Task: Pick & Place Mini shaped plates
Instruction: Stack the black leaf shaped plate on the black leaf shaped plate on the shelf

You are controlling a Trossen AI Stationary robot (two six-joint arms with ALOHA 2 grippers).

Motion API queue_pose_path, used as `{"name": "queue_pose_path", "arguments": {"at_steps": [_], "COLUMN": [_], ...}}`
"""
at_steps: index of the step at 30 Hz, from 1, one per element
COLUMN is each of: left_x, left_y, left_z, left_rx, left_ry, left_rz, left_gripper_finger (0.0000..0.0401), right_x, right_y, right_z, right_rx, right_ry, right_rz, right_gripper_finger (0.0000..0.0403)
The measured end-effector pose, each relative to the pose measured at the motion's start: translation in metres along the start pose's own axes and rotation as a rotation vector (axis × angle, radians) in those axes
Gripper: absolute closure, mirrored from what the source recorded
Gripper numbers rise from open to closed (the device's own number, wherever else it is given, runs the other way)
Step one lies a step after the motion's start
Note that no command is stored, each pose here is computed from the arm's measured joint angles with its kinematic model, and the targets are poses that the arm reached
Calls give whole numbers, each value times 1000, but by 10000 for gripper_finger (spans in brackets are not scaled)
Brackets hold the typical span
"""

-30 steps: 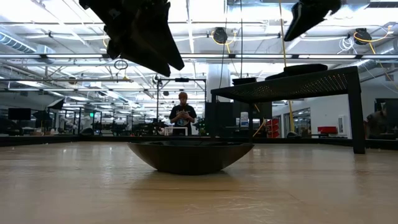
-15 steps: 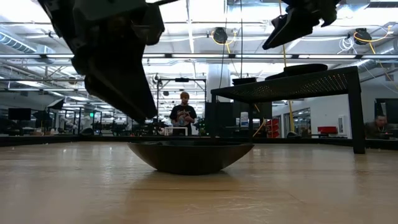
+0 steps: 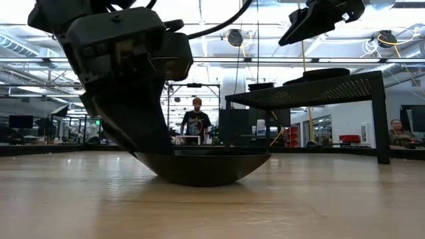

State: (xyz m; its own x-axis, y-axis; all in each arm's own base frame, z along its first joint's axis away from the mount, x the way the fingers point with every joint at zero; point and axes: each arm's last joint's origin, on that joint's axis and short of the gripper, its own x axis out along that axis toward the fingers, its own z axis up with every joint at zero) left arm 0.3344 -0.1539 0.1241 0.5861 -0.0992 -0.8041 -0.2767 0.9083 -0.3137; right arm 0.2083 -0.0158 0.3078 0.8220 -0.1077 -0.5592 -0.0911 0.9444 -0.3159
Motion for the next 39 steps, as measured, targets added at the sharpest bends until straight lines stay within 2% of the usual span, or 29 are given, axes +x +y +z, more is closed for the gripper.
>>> {"name": "queue_pose_path", "arguments": {"at_steps": [4,8,10,12,16,20,23,25,30,36,39], "left_x": [-1,-1,-3,-8,-34,-71,-91,-97,-100,-96,-96], "left_y": [0,-1,0,1,1,-7,-15,-16,-19,-12,-10], "left_z": [1,1,3,5,17,40,54,58,66,71,72], "left_rx": [36,69,84,109,200,315,395,440,481,458,449], "left_ry": [-4,-2,-4,-14,-92,-301,-479,-542,-599,-595,-585], "left_rz": [-2,-9,-13,12,187,370,527,621,691,698,691], "left_gripper_finger": [283,367,389,390,397,398,398,398,399,399,398], "right_x": [0,0,0,0,-2,0,10,20,42,70,83], "right_y": [0,0,2,6,21,42,61,72,87,99,104], "right_z": [0,0,1,4,13,19,12,4,-14,-19,-20], "right_rx": [1,3,13,12,-4,27,50,42,62,107,87], "right_ry": [0,0,-9,-24,-90,-192,-297,-368,-438,-436,-412], "right_rz": [0,0,5,19,70,133,171,157,-21,-20,-18], "right_gripper_finger": [273,273,273,273,273,273,273,273,271,250,234]}}
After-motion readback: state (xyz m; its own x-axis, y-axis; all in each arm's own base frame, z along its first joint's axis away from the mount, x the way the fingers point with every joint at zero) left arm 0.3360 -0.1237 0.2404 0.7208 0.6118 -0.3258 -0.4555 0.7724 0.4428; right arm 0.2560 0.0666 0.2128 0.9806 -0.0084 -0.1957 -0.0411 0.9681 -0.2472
